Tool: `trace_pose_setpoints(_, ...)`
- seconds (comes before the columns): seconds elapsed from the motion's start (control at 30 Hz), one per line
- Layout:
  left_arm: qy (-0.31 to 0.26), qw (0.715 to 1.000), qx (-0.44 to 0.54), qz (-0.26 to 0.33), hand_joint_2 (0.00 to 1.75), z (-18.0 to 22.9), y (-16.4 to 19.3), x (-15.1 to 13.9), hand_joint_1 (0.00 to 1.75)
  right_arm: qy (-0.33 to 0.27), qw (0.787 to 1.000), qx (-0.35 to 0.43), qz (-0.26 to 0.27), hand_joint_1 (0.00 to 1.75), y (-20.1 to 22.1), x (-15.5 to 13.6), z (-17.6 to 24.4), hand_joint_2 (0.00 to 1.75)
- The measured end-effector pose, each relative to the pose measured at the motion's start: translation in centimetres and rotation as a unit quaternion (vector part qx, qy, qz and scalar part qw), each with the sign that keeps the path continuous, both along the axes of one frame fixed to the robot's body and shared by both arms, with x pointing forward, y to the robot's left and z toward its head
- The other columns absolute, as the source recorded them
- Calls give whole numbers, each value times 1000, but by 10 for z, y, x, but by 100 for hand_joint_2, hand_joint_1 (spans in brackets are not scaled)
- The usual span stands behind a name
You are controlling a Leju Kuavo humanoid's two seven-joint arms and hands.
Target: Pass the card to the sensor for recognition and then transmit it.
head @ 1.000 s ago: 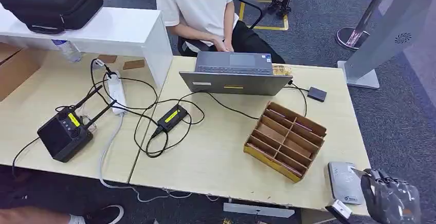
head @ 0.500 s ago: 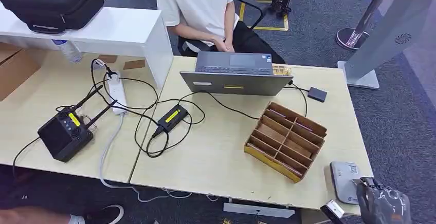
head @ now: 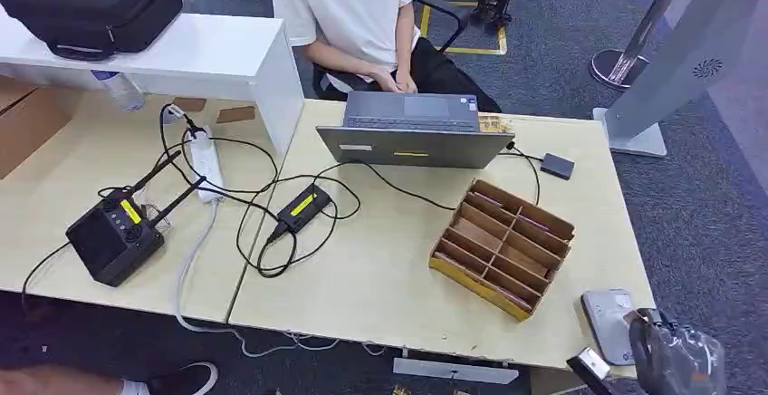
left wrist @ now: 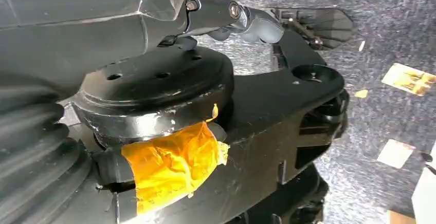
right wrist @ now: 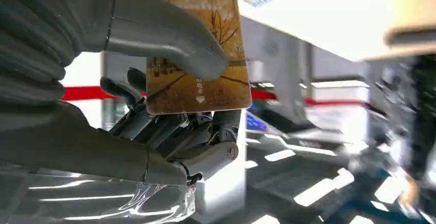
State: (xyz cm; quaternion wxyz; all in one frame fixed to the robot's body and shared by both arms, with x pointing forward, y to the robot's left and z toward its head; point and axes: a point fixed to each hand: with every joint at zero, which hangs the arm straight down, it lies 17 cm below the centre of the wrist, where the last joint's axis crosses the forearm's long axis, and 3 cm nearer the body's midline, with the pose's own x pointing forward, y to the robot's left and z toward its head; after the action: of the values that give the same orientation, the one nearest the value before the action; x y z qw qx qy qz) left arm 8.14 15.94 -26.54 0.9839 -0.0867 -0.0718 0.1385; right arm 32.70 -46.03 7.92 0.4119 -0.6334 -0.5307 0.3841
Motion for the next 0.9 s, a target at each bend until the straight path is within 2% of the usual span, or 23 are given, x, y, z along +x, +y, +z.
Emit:
trace_pose_setpoints(0.2, -3, 1000, -1, -17, 175, 0, -1, -1, 0, -129, 991, 11, -26, 175, -17, 26, 98, 175)
trace_pose_setpoints(0.33, -4, 1000, 0, -29, 175, 0, -1, -2, 0, -206, 979, -4, 3, 175, -9, 55, 174, 175)
trace_pose_setpoints(0.43, -5, 999, 2, -40, 175, 0, -1, -2, 0, -248, 968, -16, 29, 175, 8, 88, 231, 175)
trace_pose_setpoints(0.57, -7, 998, 2, -61, 175, 0, -1, -3, 0, -270, 957, -51, 88, 175, 60, 133, 289, 175)
trace_pose_setpoints(0.8, -15, 994, 2, -112, 175, 1, -5, -3, 0, -262, 950, -93, 143, 175, 140, 197, 335, 175)
trace_pose_setpoints(0.9, -19, 991, 1, -133, 175, 2, -7, -2, 0, -244, 950, -105, 162, 175, 179, 226, 342, 175)
